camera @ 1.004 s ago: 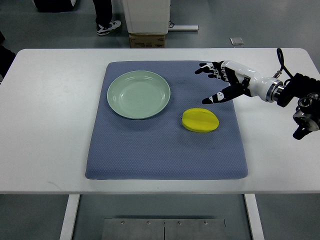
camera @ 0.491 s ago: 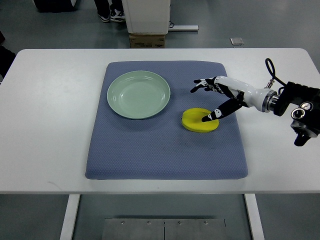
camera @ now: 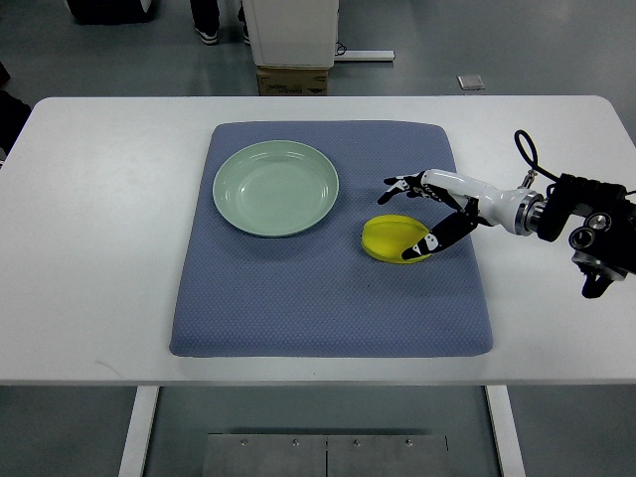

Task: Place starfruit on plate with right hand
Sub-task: 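Close the right hand fingers around the yellow starfruit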

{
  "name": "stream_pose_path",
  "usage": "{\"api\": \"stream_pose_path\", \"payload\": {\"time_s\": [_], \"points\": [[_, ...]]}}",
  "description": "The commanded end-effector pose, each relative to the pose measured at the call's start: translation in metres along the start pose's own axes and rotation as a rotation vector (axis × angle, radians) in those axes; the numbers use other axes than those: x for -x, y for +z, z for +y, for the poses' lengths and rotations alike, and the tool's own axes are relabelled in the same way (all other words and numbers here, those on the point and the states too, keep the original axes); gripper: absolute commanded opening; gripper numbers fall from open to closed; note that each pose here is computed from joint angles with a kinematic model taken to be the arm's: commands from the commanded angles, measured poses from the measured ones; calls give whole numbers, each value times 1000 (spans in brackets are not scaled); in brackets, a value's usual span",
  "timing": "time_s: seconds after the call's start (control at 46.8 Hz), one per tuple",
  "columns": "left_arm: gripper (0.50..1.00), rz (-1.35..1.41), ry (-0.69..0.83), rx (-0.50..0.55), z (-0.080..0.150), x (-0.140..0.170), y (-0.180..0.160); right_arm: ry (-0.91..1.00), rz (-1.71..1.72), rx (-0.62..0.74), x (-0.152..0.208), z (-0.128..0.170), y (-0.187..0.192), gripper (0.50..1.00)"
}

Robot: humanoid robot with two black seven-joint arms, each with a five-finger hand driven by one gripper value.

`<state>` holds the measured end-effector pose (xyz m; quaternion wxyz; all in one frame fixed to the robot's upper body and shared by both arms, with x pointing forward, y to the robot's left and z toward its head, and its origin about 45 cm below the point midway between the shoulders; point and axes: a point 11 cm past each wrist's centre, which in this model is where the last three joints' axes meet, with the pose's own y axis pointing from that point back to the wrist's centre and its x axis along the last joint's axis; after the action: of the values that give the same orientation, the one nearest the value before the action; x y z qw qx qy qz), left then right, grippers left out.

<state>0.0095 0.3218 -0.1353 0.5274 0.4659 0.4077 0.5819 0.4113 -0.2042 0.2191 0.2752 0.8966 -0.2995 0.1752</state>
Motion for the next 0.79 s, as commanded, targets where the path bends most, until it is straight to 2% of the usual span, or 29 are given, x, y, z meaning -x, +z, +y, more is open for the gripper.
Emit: {"api": "stream_pose_path", "payload": {"time_s": [0.0,0.512,0.769], "points": [[1000,0,-1,0,0,0,0,4,-1,9,0,0,2,993],[1000,1,1,0,0,0,0,17,19,59,7,-4,18,989],[1000,1,1,0,0,0,0,30,18,68,7,-7,21,954]]}}
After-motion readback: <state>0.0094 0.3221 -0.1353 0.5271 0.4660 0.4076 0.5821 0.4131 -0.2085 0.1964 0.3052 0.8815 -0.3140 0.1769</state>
